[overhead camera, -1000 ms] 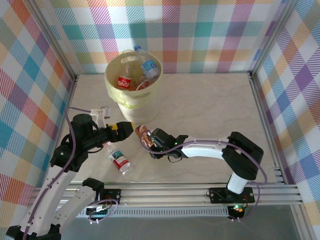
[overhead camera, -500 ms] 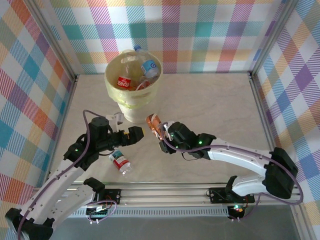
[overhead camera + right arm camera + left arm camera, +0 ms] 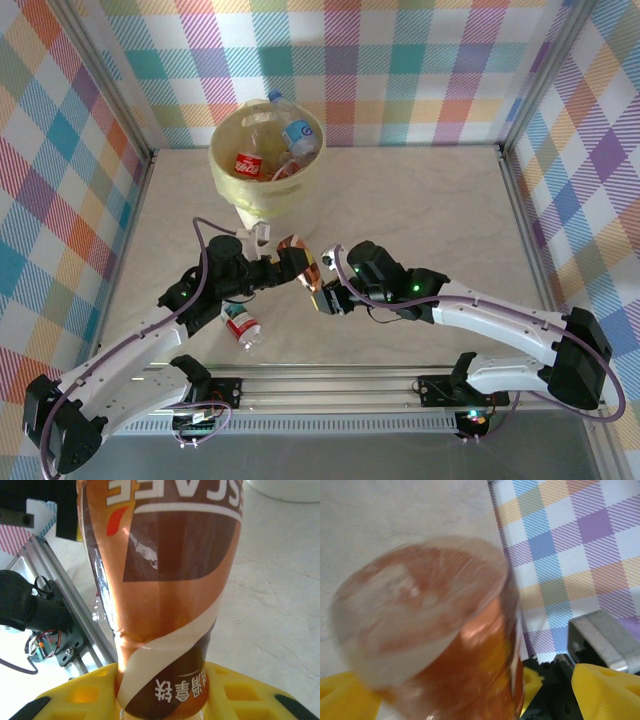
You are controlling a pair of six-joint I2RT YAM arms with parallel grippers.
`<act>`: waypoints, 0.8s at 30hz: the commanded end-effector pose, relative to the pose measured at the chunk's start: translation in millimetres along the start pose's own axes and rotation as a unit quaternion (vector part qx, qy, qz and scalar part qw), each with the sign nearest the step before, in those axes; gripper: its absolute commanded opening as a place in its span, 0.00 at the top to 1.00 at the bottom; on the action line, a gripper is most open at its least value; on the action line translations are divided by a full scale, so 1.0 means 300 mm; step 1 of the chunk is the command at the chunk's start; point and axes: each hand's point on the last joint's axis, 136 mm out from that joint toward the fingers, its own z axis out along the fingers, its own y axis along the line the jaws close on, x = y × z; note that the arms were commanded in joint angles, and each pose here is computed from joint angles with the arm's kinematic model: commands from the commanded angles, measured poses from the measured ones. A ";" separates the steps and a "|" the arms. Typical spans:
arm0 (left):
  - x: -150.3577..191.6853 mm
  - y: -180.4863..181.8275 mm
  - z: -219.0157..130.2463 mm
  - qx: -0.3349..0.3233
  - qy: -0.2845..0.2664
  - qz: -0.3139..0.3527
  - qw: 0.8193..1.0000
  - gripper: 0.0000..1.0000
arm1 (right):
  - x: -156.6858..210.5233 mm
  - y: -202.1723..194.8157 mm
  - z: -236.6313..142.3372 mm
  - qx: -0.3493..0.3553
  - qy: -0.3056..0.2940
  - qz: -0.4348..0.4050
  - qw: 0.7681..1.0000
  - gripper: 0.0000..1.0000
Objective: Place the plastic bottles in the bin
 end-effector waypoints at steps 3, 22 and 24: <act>-0.029 -0.073 0.027 0.033 -0.013 0.005 0.999 0.08 | -0.011 0.049 -0.016 -0.040 -0.013 -0.009 0.999 0.65; -0.085 -0.117 0.017 0.036 -0.047 0.022 0.998 0.41 | -0.006 0.038 -0.005 -0.035 -0.014 -0.007 0.999 0.62; -0.089 -0.119 0.005 0.030 -0.049 0.026 0.998 0.43 | -0.011 0.038 -0.009 -0.033 -0.018 -0.006 0.999 0.58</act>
